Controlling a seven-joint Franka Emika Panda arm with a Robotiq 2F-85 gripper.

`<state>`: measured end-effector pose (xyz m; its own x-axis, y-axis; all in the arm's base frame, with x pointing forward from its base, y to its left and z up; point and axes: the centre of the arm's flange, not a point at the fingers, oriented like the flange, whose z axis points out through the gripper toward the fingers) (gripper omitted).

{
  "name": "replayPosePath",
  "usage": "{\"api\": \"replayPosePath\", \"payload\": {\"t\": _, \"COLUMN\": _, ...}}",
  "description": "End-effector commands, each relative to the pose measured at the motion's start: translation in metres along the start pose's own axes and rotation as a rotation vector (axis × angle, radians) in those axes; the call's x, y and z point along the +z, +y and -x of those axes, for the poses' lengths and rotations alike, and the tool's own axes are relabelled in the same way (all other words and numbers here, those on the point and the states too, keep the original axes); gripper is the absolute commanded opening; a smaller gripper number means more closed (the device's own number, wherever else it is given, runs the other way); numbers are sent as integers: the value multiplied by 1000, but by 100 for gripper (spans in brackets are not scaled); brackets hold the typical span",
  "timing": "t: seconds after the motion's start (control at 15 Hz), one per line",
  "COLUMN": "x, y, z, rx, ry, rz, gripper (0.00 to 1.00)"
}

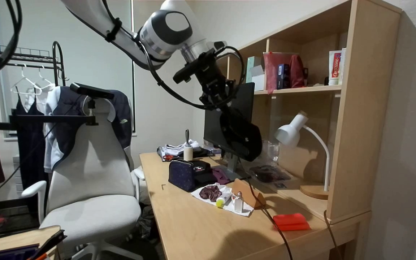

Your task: Move the black cap to the left side of the desk

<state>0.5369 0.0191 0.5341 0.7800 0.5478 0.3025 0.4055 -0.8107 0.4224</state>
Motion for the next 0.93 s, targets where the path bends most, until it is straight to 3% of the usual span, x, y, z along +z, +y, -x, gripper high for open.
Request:
{"api": "replayPosePath", "payload": {"t": 0.0, "x": -20, "y": -41, "z": -2, "rx": -135, "ry": 42, "rz": -125, "gripper": 9}}
{"api": "replayPosePath", "payload": {"t": 0.13, "x": -23, "y": -69, "z": -12, "rx": -207, "ry": 74, "rz": -182, "gripper": 9}}
{"api": "replayPosePath", "payload": {"t": 0.47, "x": -25, "y": -115, "z": -44, "rx": -317, "ry": 205, "rz": -206, "gripper": 9}}
{"api": "replayPosePath", "payload": {"t": 0.67, "x": -15, "y": -136, "z": -66, "rx": -369, "ry": 263, "rz": -263, "gripper": 9}}
{"api": "replayPosePath", "payload": {"t": 0.87, "x": 12, "y": -157, "z": -95, "rx": -401, "ry": 340, "rz": -261, "gripper": 9}}
